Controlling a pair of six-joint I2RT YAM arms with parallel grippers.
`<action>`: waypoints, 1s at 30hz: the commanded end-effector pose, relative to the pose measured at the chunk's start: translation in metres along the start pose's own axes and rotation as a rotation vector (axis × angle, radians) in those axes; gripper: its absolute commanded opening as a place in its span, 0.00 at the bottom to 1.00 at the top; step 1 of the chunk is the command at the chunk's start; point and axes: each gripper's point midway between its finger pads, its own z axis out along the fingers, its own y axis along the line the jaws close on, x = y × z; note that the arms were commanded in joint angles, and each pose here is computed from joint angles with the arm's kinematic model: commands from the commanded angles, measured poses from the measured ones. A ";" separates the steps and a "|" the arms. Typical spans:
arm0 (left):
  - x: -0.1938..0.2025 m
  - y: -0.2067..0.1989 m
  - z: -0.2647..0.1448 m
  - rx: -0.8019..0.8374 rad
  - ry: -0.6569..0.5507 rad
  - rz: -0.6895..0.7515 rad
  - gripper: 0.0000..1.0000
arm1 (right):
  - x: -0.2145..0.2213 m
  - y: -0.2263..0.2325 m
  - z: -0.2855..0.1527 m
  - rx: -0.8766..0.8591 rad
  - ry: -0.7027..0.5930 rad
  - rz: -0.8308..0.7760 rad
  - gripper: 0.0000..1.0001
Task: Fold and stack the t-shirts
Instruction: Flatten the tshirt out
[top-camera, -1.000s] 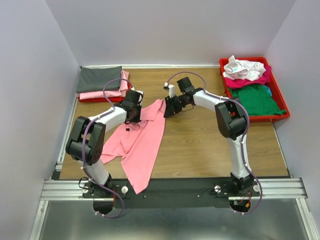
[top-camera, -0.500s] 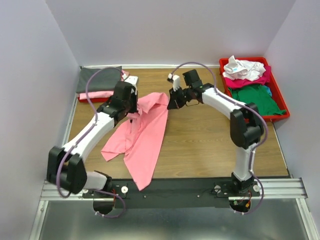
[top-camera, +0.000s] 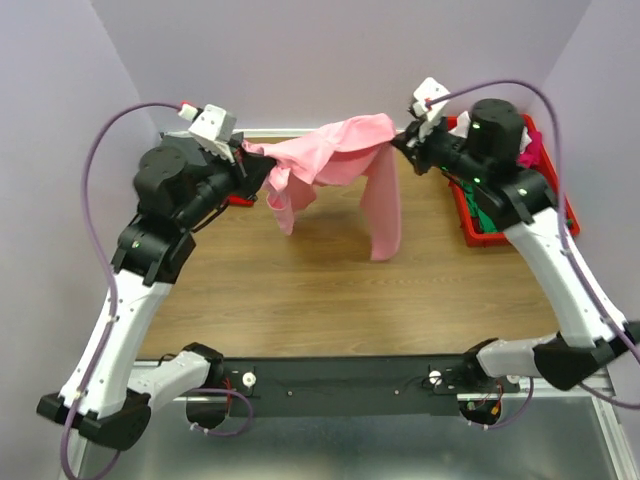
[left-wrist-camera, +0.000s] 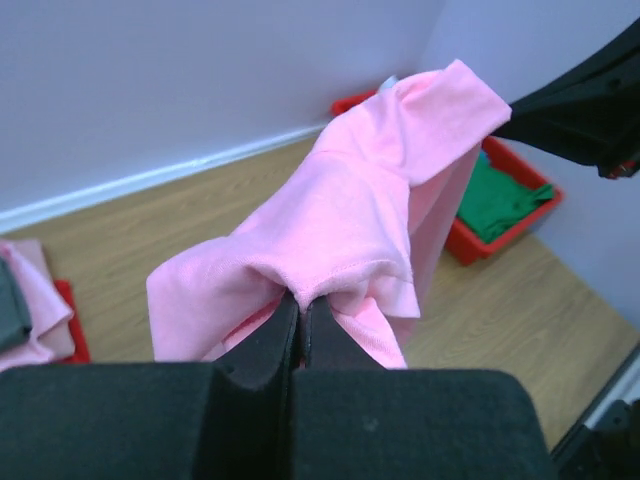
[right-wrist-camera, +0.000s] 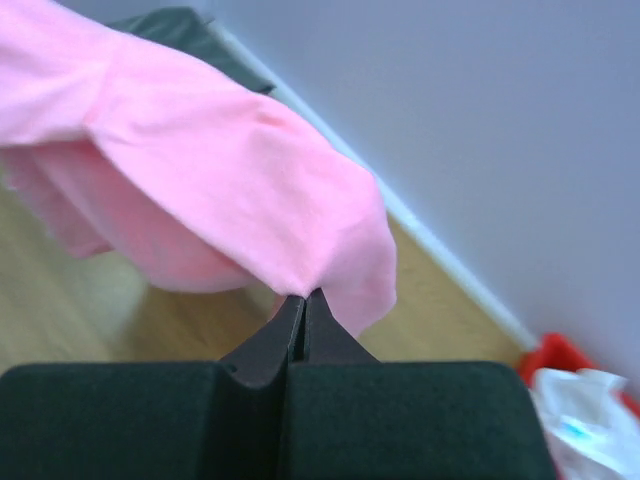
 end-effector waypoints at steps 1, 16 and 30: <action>-0.043 -0.054 -0.037 0.217 -0.099 -0.011 0.00 | -0.031 -0.027 -0.062 0.167 0.020 -0.199 0.00; -0.048 -0.037 -0.006 0.158 -0.155 -0.092 0.00 | -0.037 -0.095 -0.085 0.410 0.116 -0.310 0.00; 0.149 0.130 0.140 -0.299 0.306 -0.095 0.63 | 0.173 -0.053 0.044 0.108 0.417 -0.132 0.90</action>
